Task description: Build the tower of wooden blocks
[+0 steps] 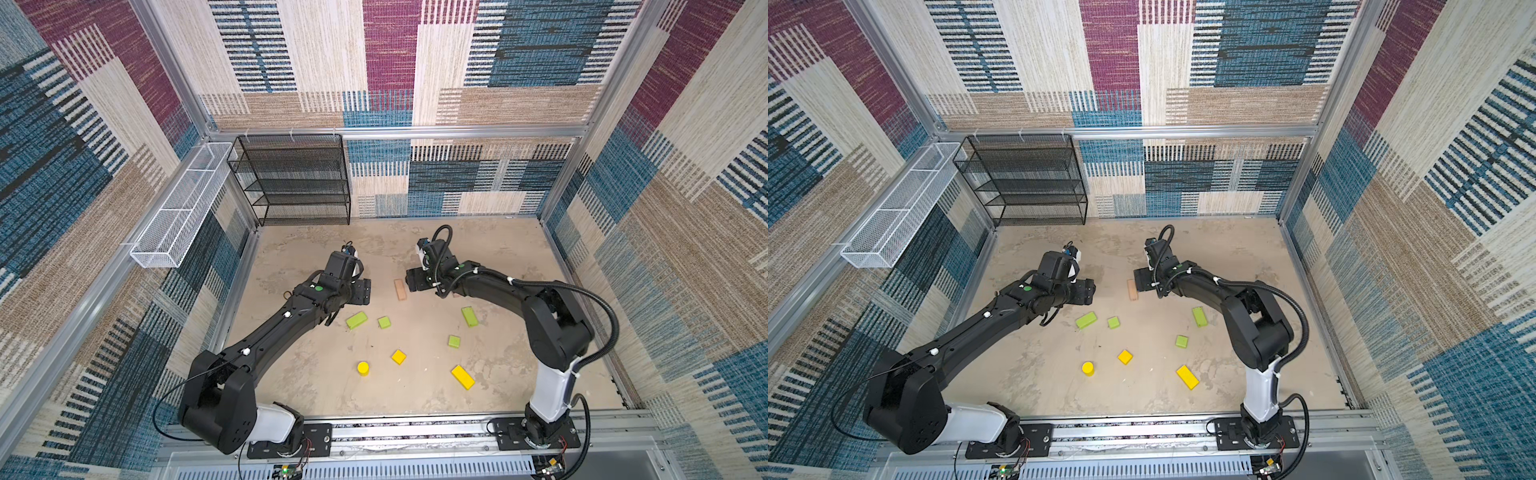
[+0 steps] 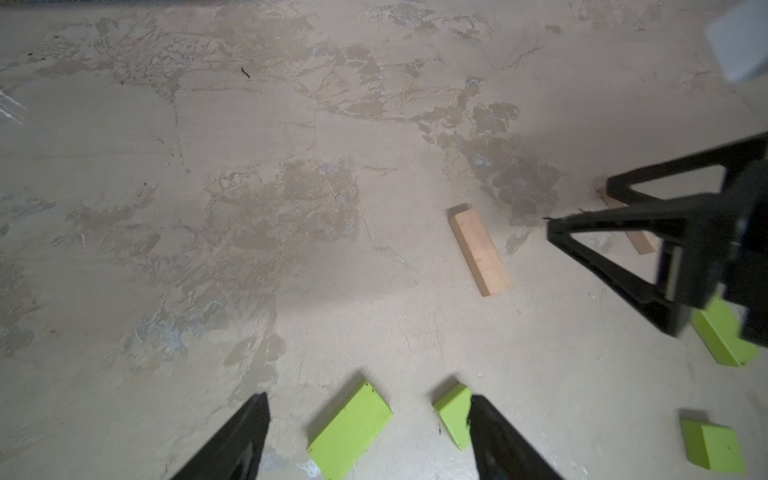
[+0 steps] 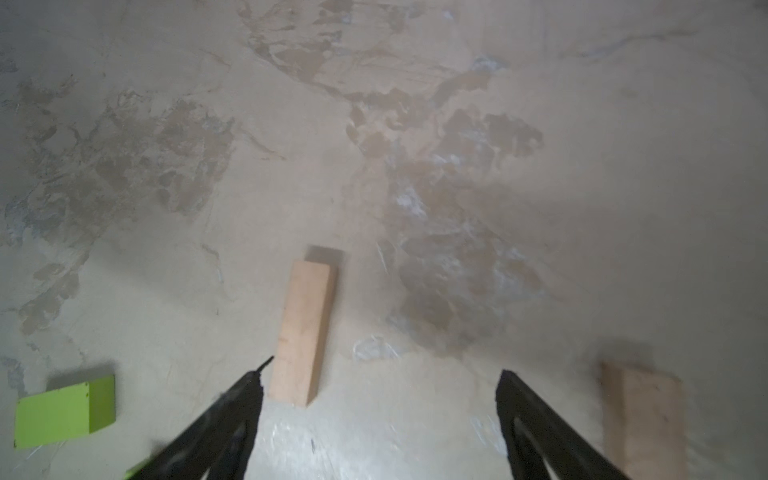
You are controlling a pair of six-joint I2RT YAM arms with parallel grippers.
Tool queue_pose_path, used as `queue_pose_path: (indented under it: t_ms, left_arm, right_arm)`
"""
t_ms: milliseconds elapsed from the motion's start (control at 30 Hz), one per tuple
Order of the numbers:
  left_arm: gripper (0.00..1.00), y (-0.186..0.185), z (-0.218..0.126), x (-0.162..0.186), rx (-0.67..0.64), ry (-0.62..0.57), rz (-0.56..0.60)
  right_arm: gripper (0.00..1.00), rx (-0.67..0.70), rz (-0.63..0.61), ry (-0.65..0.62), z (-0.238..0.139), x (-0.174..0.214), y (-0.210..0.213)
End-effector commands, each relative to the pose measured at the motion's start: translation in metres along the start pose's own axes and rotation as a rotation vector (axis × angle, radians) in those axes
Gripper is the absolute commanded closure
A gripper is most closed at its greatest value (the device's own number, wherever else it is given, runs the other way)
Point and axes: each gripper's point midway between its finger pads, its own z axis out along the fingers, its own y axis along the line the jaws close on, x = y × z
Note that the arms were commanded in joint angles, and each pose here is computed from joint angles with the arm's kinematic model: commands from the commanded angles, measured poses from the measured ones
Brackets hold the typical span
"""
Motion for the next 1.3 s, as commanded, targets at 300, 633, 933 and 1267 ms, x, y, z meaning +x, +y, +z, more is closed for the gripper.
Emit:
queue_pose_path:
  t_ms: [300,633,933,1267]
  left_arm:
    - [0.22,0.016,-0.014,0.009,-0.071,-0.022,-0.070]
    - [0.22,0.022,-0.025,0.016,-0.078,-0.035,-0.087]
    - [0.23,0.023,-0.030,0.015,-0.079,-0.046,-0.095]
    - [0.23,0.024,-0.029,0.016,-0.083,-0.044,-0.092]
  right_arm:
    - [0.09,0.023,-0.122,0.149,0.049,-0.001,0.035]
    - [0.11,0.121,-0.139,0.186,0.068,0.010,0.021]
    - [0.13,0.219,-0.119,0.176,0.075,0.010,0.004]
    - [0.17,0.330,-0.104,0.153,0.069,0.007,-0.017]
